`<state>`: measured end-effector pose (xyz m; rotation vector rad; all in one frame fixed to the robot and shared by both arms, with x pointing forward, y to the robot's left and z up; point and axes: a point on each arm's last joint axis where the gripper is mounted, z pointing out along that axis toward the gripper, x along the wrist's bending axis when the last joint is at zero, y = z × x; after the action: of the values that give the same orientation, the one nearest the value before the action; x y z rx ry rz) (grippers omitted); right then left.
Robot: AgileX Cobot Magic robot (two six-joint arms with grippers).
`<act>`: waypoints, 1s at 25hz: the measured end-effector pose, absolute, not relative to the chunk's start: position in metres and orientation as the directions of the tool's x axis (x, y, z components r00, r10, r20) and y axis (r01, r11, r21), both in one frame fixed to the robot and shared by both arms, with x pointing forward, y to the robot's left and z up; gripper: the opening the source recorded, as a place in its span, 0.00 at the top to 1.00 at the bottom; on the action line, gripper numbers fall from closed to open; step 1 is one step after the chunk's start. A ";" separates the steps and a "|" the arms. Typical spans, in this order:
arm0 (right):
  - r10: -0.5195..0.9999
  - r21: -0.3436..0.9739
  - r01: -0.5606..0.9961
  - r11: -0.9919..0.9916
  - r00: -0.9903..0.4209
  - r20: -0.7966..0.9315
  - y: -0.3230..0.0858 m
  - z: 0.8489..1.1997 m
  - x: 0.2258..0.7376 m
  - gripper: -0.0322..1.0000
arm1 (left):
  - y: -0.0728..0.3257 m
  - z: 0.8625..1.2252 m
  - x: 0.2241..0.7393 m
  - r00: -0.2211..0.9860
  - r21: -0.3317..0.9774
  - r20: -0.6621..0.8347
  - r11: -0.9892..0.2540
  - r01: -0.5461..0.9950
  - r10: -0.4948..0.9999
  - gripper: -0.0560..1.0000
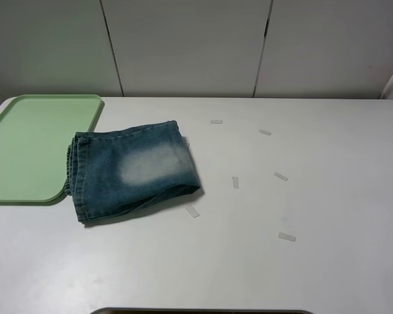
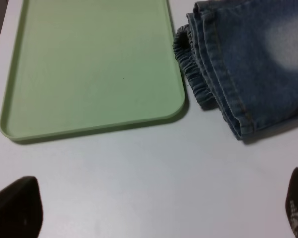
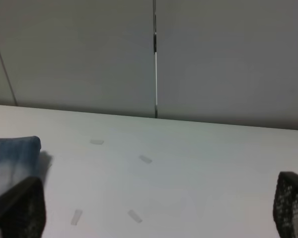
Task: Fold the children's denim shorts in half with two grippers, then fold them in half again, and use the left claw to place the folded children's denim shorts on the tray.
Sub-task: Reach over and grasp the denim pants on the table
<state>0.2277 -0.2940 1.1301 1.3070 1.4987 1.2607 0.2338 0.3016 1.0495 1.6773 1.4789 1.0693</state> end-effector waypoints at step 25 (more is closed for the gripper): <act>0.991 0.880 0.471 0.067 -0.130 -0.006 -0.300 1.056 0.227 0.30 | 0.302 1.050 0.234 0.031 0.877 0.155 -0.152 0.456 0.987 0.02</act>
<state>0.2265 -0.3001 1.0562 1.4713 1.6836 0.9978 0.2338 0.3016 1.0495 1.6773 1.4789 1.0693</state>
